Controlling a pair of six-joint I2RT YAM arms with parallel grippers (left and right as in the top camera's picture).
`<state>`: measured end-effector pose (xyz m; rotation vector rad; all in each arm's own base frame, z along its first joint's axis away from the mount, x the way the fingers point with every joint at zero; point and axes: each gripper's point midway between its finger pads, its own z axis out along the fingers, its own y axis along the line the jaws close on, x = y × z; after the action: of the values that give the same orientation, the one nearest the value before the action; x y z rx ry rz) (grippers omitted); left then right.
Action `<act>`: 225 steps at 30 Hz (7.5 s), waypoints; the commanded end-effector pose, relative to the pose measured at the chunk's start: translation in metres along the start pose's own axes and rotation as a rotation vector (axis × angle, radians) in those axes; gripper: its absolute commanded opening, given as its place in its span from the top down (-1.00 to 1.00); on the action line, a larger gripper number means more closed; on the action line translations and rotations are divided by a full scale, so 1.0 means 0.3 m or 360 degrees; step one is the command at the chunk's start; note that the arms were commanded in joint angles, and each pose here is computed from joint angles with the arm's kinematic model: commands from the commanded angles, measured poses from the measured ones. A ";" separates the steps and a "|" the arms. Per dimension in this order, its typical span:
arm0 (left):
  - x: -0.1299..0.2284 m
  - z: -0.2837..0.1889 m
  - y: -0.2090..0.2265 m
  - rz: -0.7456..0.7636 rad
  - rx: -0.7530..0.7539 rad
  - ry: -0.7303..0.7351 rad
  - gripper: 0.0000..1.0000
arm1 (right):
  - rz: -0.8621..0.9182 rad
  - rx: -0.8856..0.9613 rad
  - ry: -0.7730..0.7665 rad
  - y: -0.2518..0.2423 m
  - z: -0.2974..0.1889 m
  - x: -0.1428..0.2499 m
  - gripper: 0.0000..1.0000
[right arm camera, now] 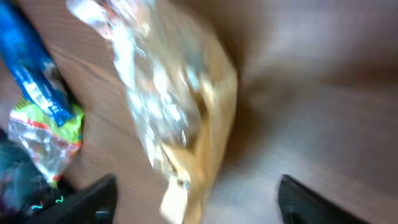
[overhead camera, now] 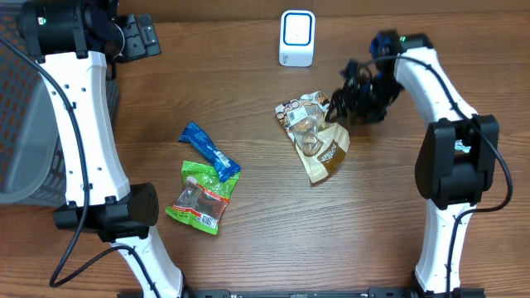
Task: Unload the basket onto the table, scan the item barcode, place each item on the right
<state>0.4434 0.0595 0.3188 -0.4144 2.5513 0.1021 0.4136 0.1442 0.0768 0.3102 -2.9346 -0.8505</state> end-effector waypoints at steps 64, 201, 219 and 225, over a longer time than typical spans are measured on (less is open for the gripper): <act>-0.012 -0.047 -0.005 0.0021 0.0013 -0.0059 -1.00 | -0.0203 0.1888 -0.1480 0.037 -0.516 -0.372 0.92; -0.011 -0.047 -0.006 0.0022 0.0014 -0.0058 -1.00 | -0.1310 0.2234 -0.1995 0.512 -0.507 -0.627 0.93; -0.011 -0.047 -0.006 0.0022 0.0014 -0.0058 -1.00 | 0.0602 0.0635 -0.1287 -0.107 -0.850 0.220 0.92; -0.011 -0.047 -0.006 0.0023 0.0014 -0.0058 -0.99 | 0.0987 0.0270 -0.1250 -0.487 -0.775 0.271 0.92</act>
<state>0.4439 0.0595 0.3192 -0.4141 2.5487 0.1013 0.3852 -0.1100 0.2260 -1.0380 -3.5430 -0.3586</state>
